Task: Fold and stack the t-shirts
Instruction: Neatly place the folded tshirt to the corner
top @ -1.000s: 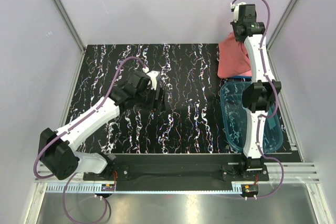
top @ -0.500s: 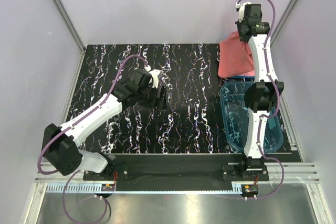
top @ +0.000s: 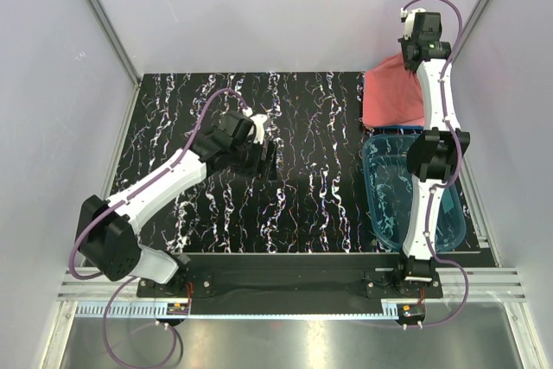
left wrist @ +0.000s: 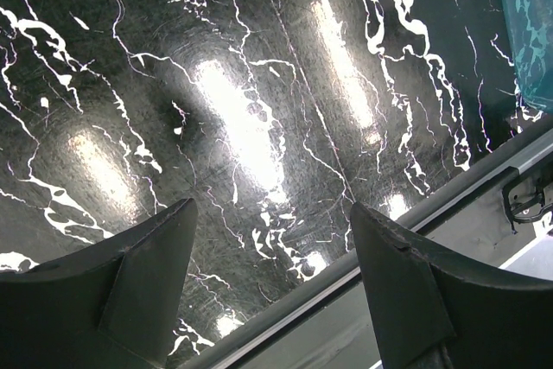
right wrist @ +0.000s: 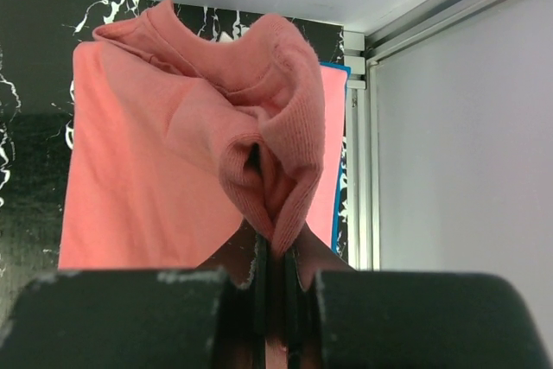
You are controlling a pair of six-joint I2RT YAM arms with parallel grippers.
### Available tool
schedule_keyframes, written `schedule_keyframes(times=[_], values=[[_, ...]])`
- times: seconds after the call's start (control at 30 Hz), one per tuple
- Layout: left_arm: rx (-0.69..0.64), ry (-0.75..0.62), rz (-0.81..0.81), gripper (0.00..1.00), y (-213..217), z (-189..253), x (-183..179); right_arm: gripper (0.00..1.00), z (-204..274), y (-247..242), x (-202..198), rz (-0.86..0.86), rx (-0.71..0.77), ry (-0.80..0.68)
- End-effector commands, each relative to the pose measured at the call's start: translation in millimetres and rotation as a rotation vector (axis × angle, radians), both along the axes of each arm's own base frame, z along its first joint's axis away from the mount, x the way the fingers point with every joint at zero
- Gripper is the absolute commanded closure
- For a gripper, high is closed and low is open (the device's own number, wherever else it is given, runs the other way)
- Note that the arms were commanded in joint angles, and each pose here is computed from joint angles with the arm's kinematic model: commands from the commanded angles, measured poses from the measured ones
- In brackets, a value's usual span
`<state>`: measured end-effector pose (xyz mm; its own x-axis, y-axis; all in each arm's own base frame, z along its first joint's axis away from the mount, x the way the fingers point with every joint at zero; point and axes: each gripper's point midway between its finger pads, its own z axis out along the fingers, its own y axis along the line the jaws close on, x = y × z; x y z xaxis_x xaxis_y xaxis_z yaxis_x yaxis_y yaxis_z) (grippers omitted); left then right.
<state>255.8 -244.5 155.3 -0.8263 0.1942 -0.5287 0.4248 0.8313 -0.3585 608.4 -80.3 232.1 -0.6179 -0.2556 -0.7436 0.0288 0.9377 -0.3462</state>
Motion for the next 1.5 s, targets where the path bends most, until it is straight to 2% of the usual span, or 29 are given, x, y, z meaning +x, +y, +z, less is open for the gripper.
schedule_keyframes(times=[0.0,0.37,0.7,0.77,0.8,0.87,0.93,1.0,1.03,1.07,1.2,1.3,1.33,1.37,1.43,1.47], values=[[-0.044,-0.049,-0.029,0.23,-9.5,19.3,10.9,1.0,13.4,-4.8,21.0,0.011,-0.022,-0.095],[-0.034,-0.017,-0.034,0.23,-9.2,8.7,13.5,1.0,-8.2,-32.5,44.7,-0.025,-0.051,-0.139],[-0.038,0.015,-0.046,0.23,-11.9,1.2,15.9,0.98,-57.0,-57.8,59.4,-0.085,-0.085,-0.117],[-0.038,0.024,-0.05,0.22,-12.4,-0.8,14.7,0.86,-62.0,-67.3,61.0,-0.12,-0.094,-0.128],[-0.038,0.025,-0.049,0.23,-12.6,-0.8,15.0,0.75,-68.9,-73.7,61.0,-0.142,-0.103,-0.124],[-0.041,0.026,-0.05,0.23,-11.9,0.2,14.6,0.71,-67.9,-88.6,58.0,-0.214,-0.133,-0.137],[-0.044,0.023,-0.049,0.23,-11.1,2.1,13.4,0.44,-52.5,-112.5,47.5,-0.352,-0.129,-0.177],[-0.052,0.017,-0.045,0.23,-11.0,5.6,13.5,0.28,-25.8,-120.2,38.9,-0.41,-0.129,-0.22],[-0.06,0.01,-0.045,0.23,-11.4,9.4,12.4,0.07,-12.3,-123.0,35.4,-0.437,-0.134,-0.248],[-0.067,0.005,-0.041,0.23,-11.1,11.9,12.6,0.01,14.2,-121.5,30.7,-0.44,-0.124,-0.292],[-0.099,-0.026,-0.021,0.22,-8.6,27.3,10.2,0.0,73.0,-110.1,13.1,-0.434,-0.07,-0.377],[-0.136,-0.058,0.004,0.22,-4.6,43.0,5.1,0.0,100.1,-75.6,-8.0,-0.382,0.024,-0.368],[-0.145,-0.061,0.013,0.22,-1.9,43.7,1.7,0.01,88.5,-58.9,-15.7,-0.348,0.05,-0.303],[-0.16,-0.061,0.029,0.22,-0.7,47.0,-0.5,0.0,109.5,-26.5,-25.9,-0.293,0.074,-0.317],[-0.191,-0.082,0.057,0.22,6.1,58.6,-7.7,0.0,97.7,16.2,-42.8,-0.228,0.15,-0.236],[-0.194,-0.083,0.071,0.21,9.7,61.1,-10.8,0.0,113.6,63.1,-56.2,-0.142,0.201,-0.24]])
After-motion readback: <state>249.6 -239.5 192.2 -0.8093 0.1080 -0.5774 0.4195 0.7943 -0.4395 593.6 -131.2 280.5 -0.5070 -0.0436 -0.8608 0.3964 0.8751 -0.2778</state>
